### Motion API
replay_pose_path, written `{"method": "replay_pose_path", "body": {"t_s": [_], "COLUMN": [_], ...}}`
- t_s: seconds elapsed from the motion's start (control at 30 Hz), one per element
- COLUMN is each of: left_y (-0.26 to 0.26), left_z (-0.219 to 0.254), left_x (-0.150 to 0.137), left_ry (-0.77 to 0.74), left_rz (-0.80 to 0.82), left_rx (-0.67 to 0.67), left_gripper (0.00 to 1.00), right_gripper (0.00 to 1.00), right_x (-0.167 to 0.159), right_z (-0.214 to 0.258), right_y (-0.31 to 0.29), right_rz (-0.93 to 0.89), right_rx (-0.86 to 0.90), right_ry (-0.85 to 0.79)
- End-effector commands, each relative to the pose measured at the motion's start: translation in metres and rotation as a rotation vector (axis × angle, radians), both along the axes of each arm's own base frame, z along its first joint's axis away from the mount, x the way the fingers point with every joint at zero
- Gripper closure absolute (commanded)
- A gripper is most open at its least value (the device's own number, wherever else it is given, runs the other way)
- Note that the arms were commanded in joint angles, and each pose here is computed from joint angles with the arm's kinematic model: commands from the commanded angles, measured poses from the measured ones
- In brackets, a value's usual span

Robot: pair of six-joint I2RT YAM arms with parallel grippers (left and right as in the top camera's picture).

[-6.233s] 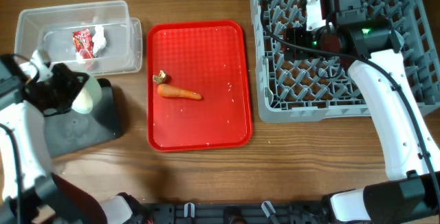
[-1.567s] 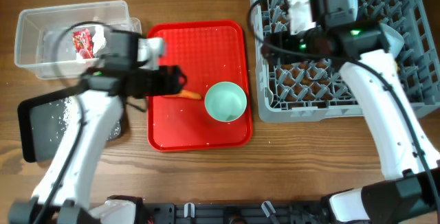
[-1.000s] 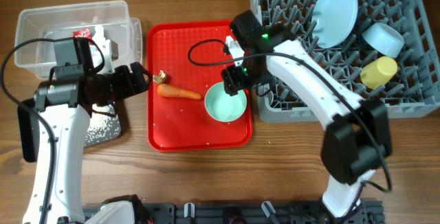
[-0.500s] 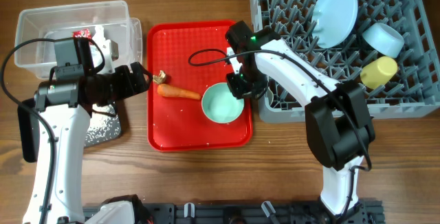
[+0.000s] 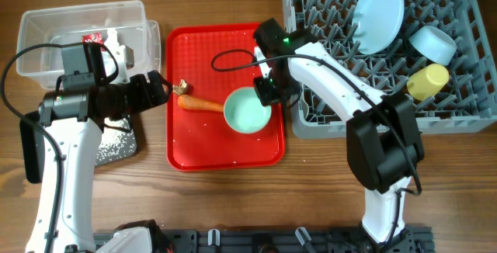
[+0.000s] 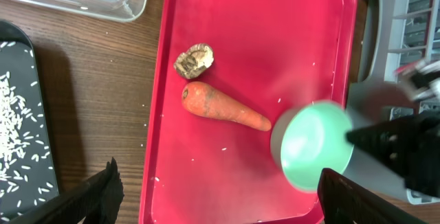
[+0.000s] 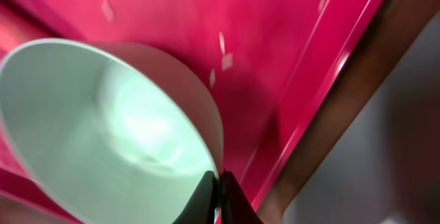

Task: Sort waste into correct bins and load items into the dishwasher rack
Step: 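Lift the green bowl and carry it right into the dish rack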

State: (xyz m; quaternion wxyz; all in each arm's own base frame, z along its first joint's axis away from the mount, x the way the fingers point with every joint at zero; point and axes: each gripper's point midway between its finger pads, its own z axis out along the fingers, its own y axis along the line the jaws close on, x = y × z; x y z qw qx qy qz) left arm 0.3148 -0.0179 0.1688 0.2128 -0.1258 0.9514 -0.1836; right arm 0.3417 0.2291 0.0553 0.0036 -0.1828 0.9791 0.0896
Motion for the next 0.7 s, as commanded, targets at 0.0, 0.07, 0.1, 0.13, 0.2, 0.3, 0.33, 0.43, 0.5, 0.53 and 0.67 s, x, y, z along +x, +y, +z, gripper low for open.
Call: {"method": "replay_pose_path", "body": {"t_s": [0.0, 0.07, 0.1, 0.13, 0.2, 0.3, 0.33, 0.43, 0.5, 0.53, 0.67], "left_y": [0.003, 0.002, 0.002, 0.002, 0.002, 0.002, 0.002, 0.002, 0.002, 0.002, 0.003], "left_z": [0.004, 0.004, 0.004, 0.004, 0.004, 0.004, 0.004, 0.004, 0.004, 0.004, 0.004], "left_x": [0.0, 0.0, 0.0, 0.0, 0.0, 0.0, 0.0, 0.0, 0.0, 0.0, 0.0], "left_ry": [-0.007, -0.007, -0.007, -0.007, -0.007, -0.007, -0.007, -0.007, -0.007, -0.007, -0.007], "left_rz": [0.013, 0.013, 0.013, 0.013, 0.013, 0.013, 0.013, 0.013, 0.013, 0.013, 0.012], "left_rx": [0.003, 0.003, 0.003, 0.003, 0.003, 0.003, 0.003, 0.003, 0.003, 0.003, 0.003], "left_gripper": [0.08, 0.08, 0.08, 0.08, 0.08, 0.08, 0.07, 0.07, 0.07, 0.08, 0.07], "right_gripper": [0.96, 0.96, 0.96, 0.96, 0.96, 0.96, 0.96, 0.96, 0.96, 0.96, 0.96], "right_x": [0.04, 0.054, 0.06, 0.066, 0.076, 0.083, 0.084, 0.08, 0.076, 0.074, 0.069], "right_z": [0.079, 0.107, 0.121, 0.135, 0.168, 0.206, 0.219, 0.25, 0.261, 0.266, 0.277], "right_y": [-0.004, -0.019, -0.029, -0.041, -0.072, -0.112, -0.126, -0.166, -0.185, -0.195, -0.225], "right_rz": [-0.033, -0.067, -0.09, -0.122, -0.221, -0.328, -0.367, -0.474, -0.512, -0.534, -0.603], "right_rx": [0.009, -0.041, -0.079, -0.126, -0.251, -0.41, -0.473, -0.675, -0.778, -0.829, -0.944], "right_ry": [-0.294, -0.424, -0.49, -0.555, -0.699, -0.849, -0.895, -0.996, -1.023, -1.031, -1.038]}}
